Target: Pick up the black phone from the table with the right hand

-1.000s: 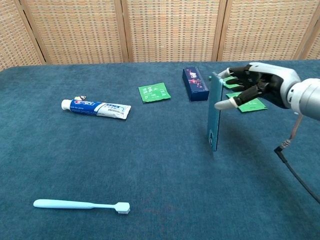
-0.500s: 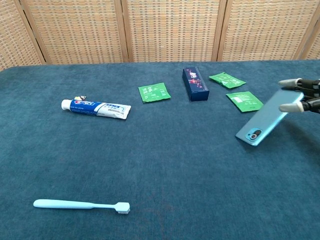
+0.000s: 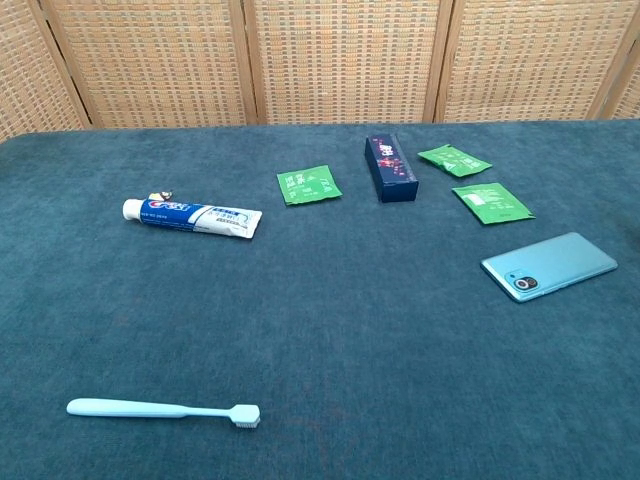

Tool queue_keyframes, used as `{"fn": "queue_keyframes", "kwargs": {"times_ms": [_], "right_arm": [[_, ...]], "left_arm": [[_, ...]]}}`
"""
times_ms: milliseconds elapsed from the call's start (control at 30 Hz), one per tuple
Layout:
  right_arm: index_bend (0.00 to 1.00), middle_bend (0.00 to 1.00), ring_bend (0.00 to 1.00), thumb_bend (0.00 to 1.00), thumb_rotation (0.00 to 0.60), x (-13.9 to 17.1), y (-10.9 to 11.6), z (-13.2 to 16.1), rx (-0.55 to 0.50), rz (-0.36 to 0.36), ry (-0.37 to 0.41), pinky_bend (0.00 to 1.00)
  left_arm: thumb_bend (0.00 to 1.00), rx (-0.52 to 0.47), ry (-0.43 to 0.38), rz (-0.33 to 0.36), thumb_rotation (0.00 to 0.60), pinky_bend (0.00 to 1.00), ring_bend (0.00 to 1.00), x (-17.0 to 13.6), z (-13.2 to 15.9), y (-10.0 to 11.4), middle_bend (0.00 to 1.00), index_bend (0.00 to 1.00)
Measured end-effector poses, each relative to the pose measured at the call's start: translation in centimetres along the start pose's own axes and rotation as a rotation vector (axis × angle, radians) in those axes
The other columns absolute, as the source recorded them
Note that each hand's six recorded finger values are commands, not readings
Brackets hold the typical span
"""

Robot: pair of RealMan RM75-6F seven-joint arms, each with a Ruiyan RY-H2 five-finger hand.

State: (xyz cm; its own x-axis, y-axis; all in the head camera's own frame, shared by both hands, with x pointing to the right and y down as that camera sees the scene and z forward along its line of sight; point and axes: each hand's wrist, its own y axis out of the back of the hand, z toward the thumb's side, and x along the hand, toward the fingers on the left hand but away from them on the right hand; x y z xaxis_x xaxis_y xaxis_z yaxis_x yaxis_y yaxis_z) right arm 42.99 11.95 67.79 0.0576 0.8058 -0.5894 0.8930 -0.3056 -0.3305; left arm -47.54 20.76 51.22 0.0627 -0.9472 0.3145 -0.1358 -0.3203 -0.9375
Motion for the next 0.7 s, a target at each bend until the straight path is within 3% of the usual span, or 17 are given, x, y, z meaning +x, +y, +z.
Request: {"fn": "queue_keyframes", "kwargs": {"times_ms": [167, 333, 400, 533, 700], "right_arm": [[0.0, 0.0, 0.0, 0.0, 0.6, 1.8, 0.9, 1.4, 0.237, 0.003, 0.089, 0.0], [0.0, 0.0, 0.0, 0.0, 0.6, 4.3, 1.4, 2.7, 0.572, -0.034, 0.179, 0.0], [0.0, 0.0, 0.0, 0.0, 0.6, 5.0, 1.5, 2.9, 0.633, -0.044, 0.194, 0.0], [0.0, 0.0, 0.0, 0.0, 0.6, 8.4, 1.3, 4.0, 0.856, -0.113, 0.243, 0.0], [0.0, 0.0, 0.0, 0.0, 0.6, 12.8, 1.0, 5.6, 0.959, -0.226, 0.263, 0.0]], "left_arm": [[0.0, 0.007, -0.012, 0.02, 0.6, 0.0, 0.0, -0.5, 0.2, 0.3, 0.0, 0.0], [0.0, 0.018, -0.023, 0.029, 0.6, 0.0, 0.0, -0.8, 0.3, 0.1, 0.0, 0.0], [0.0, 0.023, -0.028, 0.03, 0.6, 0.0, 0.0, -0.9, 0.4, -0.1, 0.0, 0.0], [0.0, 0.027, -0.032, 0.035, 0.6, 0.0, 0.0, -1.3, 0.5, -0.3, 0.0, 0.0], [0.0, 0.033, -0.033, 0.025, 0.6, 0.0, 0.0, -1.7, 0.5, -0.7, 0.0, 0.0]]}}
